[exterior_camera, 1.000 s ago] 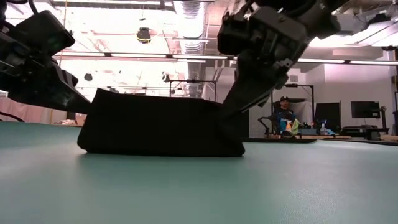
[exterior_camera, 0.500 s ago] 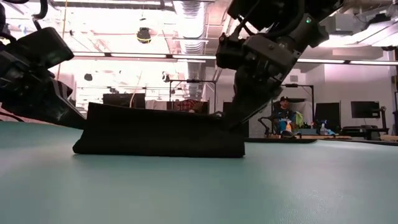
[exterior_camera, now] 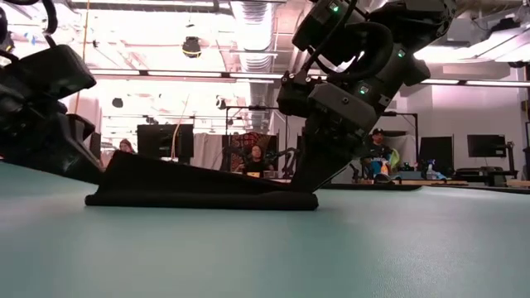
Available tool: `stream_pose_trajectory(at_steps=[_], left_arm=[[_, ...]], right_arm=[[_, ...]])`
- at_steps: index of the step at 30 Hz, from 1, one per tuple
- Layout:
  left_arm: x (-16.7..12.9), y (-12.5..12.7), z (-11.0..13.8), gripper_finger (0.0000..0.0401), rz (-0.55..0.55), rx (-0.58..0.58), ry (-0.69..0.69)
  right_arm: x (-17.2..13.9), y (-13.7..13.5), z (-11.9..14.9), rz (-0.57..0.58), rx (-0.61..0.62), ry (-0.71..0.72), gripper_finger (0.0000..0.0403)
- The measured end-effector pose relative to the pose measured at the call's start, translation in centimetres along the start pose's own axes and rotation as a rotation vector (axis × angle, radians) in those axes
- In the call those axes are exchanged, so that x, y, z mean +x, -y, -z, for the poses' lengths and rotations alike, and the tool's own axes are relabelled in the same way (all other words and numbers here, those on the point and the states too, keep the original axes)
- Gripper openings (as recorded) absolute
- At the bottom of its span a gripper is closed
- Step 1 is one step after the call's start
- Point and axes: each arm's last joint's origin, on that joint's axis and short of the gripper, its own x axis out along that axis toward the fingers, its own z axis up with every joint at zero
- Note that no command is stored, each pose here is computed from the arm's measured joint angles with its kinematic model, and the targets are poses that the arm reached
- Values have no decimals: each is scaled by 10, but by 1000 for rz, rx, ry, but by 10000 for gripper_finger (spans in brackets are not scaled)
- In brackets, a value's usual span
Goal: Roll towel
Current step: Roll the black towel
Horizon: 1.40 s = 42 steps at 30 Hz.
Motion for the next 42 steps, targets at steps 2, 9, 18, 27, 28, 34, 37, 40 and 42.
stream_pose_trajectory(at_steps=[2, 9, 18, 27, 28, 34, 37, 40, 42], left_arm=[[0, -1, 2, 0, -4, 12, -22], [-1, -9, 10, 0, -72, 52, -83], [-8, 17, -13, 0, -63, 207, 120], [-1, 6, -14, 0, -66, 278, 161], [-1, 2, -12, 0, -70, 277, 164], [2, -13, -5, 0, -16, 229, 180], [3, -16, -4, 0, -7, 223, 177], [4, -16, -5, 0, 11, 235, 178], [5, -16, -7, 0, 17, 239, 189]], right_arm=[[0, 0, 0, 0, 0, 0, 13], [0, 0, 0, 0, 0, -2, 13], [1, 0, 1, 1, 0, -4, 13], [1, 0, 1, 0, -9, -2, 13], [1, 0, 1, 0, -9, 0, 13], [1, 0, 1, -1, -11, 3, 13], [1, 0, 0, -2, -11, 4, 13], [1, 0, 0, -2, -11, 4, 13], [1, 0, 0, -2, -11, 5, 13]])
